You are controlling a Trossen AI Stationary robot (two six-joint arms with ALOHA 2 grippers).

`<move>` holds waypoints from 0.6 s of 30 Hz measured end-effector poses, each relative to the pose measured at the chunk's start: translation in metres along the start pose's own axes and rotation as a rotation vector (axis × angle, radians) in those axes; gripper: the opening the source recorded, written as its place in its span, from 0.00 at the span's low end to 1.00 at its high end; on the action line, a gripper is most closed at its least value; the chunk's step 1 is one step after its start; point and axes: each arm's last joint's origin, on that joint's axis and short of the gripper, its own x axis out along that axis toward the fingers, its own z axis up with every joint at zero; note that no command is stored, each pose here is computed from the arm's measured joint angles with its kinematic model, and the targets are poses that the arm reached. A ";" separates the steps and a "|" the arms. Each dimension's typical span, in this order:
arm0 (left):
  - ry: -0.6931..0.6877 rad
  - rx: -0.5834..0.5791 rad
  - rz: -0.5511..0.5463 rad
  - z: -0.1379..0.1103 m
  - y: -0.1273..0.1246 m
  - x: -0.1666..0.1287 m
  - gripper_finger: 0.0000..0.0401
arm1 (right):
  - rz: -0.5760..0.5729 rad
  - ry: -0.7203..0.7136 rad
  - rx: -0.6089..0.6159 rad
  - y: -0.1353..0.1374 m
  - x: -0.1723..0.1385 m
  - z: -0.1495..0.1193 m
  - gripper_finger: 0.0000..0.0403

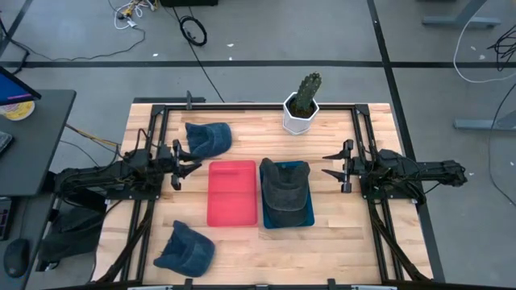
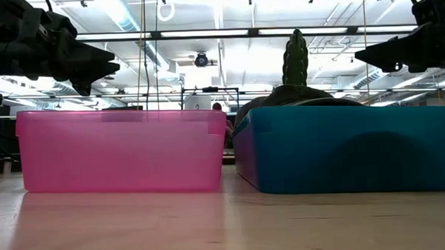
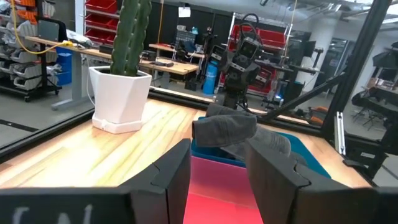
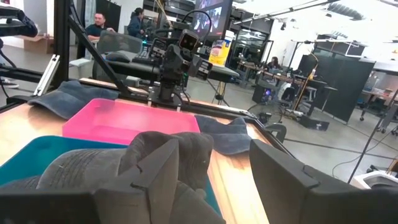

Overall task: Pick & Place hat
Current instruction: Put the bottom blue cap into the red bin

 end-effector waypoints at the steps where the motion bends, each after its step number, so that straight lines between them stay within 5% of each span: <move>1: 0.000 -0.017 0.000 0.000 0.000 0.000 0.39 | 0.000 0.000 0.000 0.000 0.000 0.000 0.50; 18: -0.081 -0.191 -0.024 0.008 -0.002 0.000 0.39 | 0.000 0.000 0.003 0.000 0.000 0.000 0.50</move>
